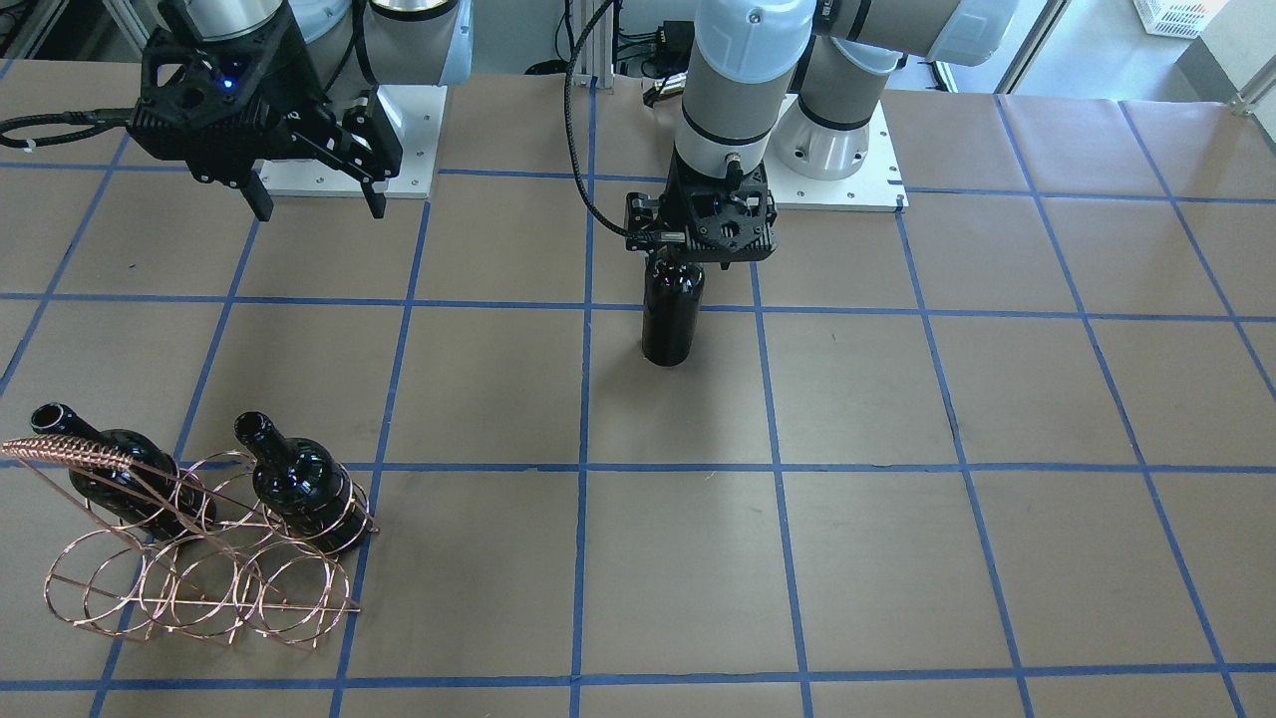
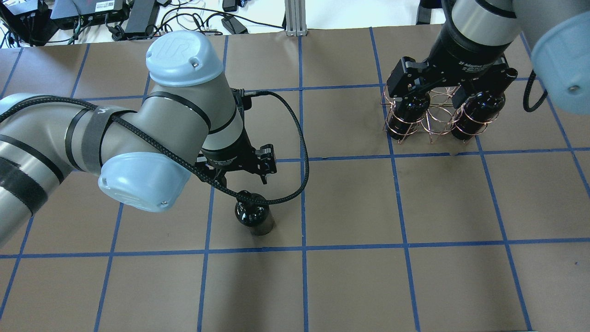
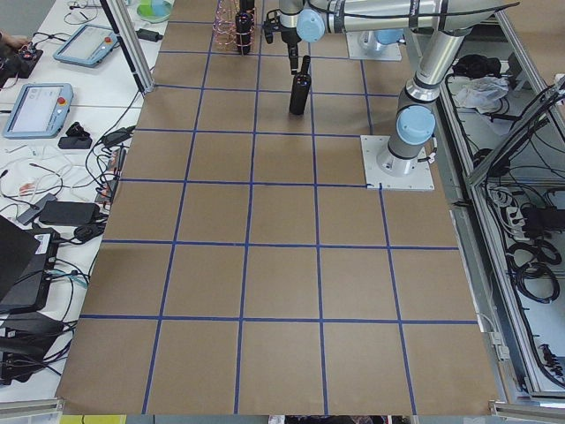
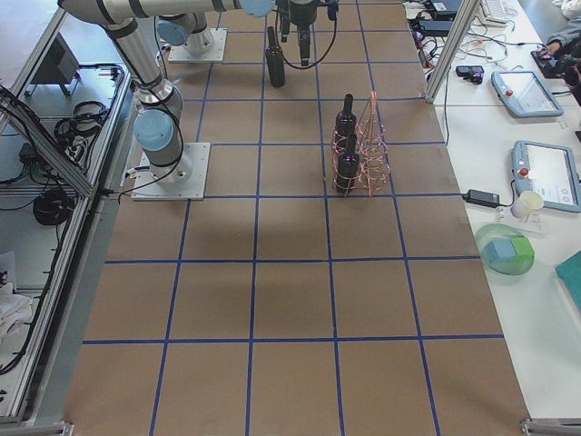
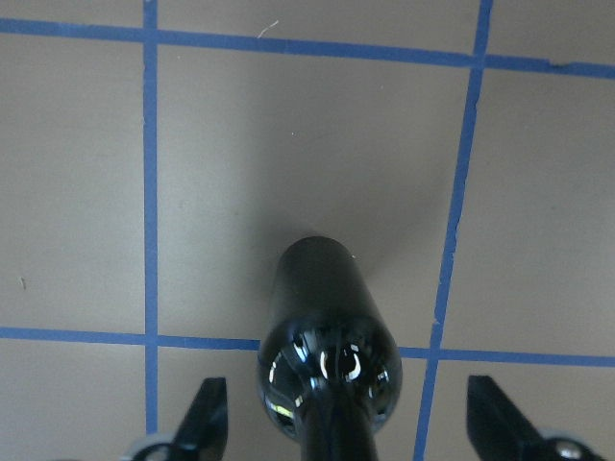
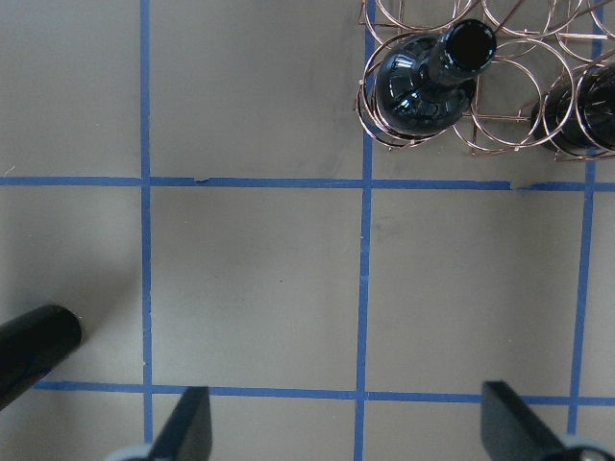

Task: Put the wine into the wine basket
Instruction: 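Set the bottle upright on the table and open the left gripper, then withdraw the left gripper while the right gripper reaches to the bottle neck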

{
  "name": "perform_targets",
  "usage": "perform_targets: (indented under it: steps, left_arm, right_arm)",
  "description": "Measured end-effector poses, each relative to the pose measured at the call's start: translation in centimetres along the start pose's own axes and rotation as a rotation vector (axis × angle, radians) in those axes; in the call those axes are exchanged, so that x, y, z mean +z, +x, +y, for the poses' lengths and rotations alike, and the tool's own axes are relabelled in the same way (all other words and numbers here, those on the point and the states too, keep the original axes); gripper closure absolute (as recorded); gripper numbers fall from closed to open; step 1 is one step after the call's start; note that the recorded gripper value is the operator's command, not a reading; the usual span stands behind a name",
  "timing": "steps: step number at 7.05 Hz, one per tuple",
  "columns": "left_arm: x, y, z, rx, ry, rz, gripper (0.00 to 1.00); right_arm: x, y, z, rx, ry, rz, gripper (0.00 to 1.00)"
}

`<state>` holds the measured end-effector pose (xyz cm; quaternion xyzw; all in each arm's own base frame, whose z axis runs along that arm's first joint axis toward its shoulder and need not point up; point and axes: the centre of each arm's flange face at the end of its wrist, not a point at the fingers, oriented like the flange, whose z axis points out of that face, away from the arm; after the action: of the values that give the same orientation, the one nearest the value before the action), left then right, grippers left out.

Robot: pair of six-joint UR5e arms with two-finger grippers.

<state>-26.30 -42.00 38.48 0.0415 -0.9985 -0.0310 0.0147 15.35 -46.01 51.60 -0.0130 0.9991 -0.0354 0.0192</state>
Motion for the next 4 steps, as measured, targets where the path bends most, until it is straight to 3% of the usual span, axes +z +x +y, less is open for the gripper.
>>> perform_targets:
  steps: [2,4]
  left_arm:
    - [-6.0,-0.5,-1.7,-0.004,0.086,0.022,0.00]
    - [-12.7,-5.7,-5.8,0.023,0.176,0.024,0.00]
  right_arm:
    - [0.0,-0.3,0.1,-0.007,-0.003,-0.024,0.00]
    - [0.1,-2.8,0.7,-0.005,-0.011,-0.061,0.00]
